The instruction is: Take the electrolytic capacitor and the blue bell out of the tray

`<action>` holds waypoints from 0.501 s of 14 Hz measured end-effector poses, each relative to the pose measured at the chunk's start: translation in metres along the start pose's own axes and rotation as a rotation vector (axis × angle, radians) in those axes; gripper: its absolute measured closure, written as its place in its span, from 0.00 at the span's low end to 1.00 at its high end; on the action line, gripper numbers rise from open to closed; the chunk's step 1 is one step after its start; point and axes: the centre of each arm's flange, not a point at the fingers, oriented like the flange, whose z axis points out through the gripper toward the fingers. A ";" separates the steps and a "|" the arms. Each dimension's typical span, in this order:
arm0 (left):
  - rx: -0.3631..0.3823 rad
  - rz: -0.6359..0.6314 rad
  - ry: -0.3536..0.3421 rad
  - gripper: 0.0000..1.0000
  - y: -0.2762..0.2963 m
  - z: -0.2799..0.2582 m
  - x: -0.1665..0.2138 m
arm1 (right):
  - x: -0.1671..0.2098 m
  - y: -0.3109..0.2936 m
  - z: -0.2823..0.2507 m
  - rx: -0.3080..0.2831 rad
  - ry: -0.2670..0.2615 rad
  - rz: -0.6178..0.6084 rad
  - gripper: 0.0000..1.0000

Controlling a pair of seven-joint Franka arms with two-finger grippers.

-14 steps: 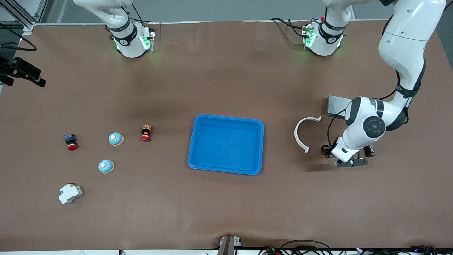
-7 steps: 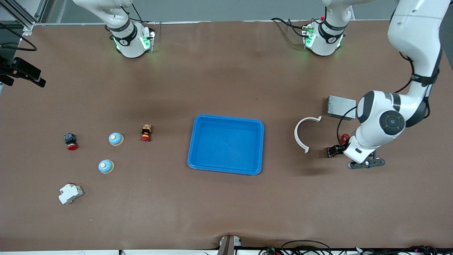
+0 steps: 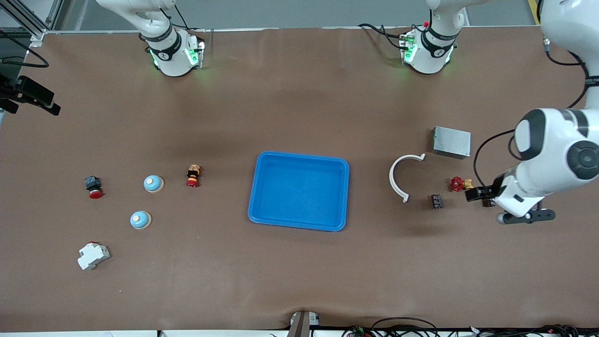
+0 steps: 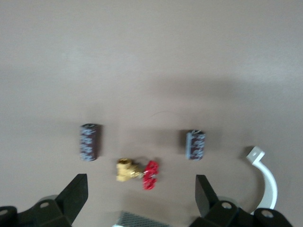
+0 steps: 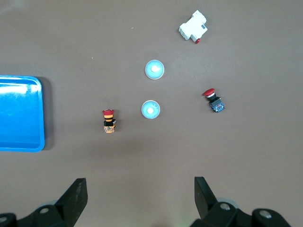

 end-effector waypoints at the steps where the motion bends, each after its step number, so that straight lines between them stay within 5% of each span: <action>1: -0.016 -0.001 -0.001 0.00 -0.011 -0.011 -0.003 | 0.000 0.000 0.000 0.000 0.000 0.000 0.00; 7: -0.043 -0.012 0.028 0.00 -0.010 -0.072 -0.021 | 0.000 0.000 0.000 0.000 0.001 0.001 0.00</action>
